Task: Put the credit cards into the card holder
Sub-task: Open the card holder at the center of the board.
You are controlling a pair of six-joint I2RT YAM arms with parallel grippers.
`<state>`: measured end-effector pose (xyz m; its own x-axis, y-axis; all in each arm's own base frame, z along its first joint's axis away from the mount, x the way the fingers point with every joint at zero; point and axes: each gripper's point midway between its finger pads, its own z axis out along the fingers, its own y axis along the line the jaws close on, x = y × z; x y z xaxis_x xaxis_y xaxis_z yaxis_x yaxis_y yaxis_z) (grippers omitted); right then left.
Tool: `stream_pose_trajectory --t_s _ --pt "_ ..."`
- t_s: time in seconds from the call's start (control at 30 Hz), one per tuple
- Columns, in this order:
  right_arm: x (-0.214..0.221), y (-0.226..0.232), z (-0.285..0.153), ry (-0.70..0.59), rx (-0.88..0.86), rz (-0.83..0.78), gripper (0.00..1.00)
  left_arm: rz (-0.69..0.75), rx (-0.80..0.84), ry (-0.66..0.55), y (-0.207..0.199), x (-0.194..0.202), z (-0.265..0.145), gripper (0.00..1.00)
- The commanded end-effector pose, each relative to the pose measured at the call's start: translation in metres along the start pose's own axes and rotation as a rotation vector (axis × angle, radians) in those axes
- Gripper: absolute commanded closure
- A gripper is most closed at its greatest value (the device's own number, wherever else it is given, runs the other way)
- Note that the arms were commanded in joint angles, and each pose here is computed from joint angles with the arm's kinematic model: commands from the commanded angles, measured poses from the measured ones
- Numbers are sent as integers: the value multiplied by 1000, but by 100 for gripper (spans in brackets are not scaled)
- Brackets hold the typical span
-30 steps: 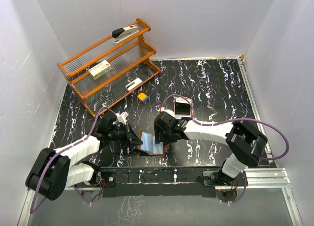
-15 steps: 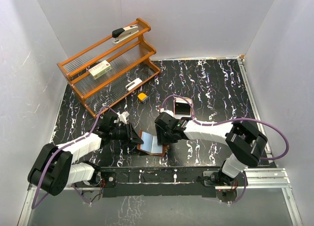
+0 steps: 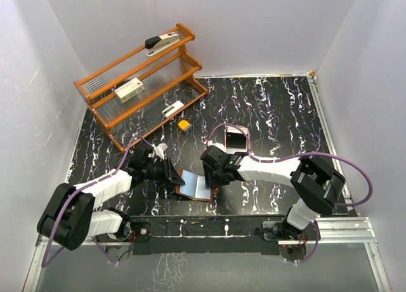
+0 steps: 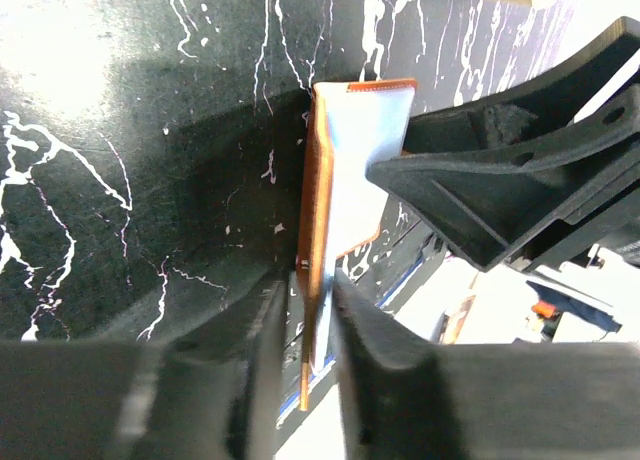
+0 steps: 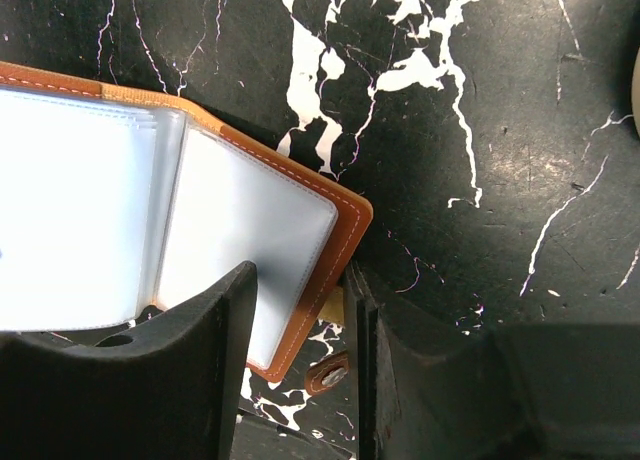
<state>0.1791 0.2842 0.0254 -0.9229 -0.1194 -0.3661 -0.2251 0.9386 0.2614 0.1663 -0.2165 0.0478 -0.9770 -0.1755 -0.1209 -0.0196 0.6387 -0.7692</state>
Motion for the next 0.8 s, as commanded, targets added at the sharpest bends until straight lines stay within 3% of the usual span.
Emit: stream_pose_trajectory --t_s 0.0,0.1,0.2,0.5,0.77 --pt "-3 -3 1 -28 3 -1 62 31 30 -4 -13 -6 -3 88" --pt "-7 1 -2 -35 -4 1 62 27 57 -4 -20 -6 -4 100" --pt "-14 8 -12 -40 -15 7 61 33 83 -11 -27 -7 -7 100" --pt "-53 59 -66 -150 -226 82 42 39 83 -25 -25 -5 -9 100" --pt "-77 90 -70 -219 -342 143 45 33 71 -33 -21 -4 -8 100"
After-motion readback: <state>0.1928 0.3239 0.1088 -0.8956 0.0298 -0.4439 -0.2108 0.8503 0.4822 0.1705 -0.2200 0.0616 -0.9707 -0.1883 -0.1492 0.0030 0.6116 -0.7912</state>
